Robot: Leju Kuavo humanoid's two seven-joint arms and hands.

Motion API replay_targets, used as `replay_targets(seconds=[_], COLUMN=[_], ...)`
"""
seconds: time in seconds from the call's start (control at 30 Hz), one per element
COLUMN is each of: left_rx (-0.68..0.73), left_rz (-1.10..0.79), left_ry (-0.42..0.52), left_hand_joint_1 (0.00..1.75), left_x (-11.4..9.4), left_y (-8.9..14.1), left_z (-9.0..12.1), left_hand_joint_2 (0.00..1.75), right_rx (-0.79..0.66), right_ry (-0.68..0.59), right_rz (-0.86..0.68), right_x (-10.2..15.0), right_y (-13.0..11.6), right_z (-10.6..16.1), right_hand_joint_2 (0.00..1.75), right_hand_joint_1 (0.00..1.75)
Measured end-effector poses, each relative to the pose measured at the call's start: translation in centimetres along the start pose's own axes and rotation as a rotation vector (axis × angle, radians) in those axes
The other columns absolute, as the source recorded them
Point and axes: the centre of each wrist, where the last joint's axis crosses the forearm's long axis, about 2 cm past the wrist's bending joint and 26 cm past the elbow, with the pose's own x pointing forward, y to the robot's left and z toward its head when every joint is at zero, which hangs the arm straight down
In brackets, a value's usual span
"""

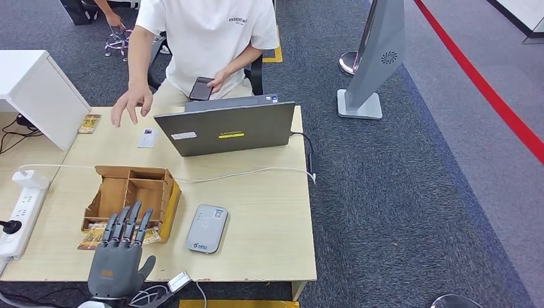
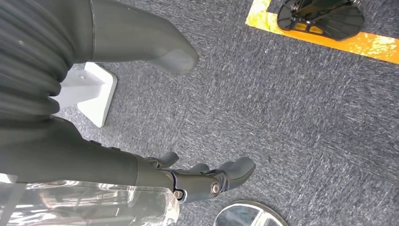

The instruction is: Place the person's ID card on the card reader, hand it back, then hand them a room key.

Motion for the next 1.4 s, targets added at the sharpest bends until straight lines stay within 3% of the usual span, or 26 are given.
replay_targets(seconds=[0.8,0.93,1.4], left_rx=[-0.019,-0.019,-0.001], left_rz=[-0.064,-0.059,-0.034], left_ry=[0.071,0.071,0.052], left_hand_joint_1=[0.00,1.75,1.75], left_x=[-1.8,-1.8,-2.1], left_y=[-2.1,-2.2,-2.2], left_z=[-1.3,-1.4,-1.3], left_hand_joint_2=[1.75,1.75,1.75], right_rx=[0.002,0.002,0.008], right_ry=[0.003,0.000,-0.011], right_rz=[0.035,0.036,0.056], right_x=[0.6,0.7,0.9], right_y=[-0.1,-0.1,-0.3], right_z=[-0.3,-0.3,-0.5], right_hand_joint_2=[1.75,1.75,1.75], right_hand_joint_1=[0.00,0.00,0.00])
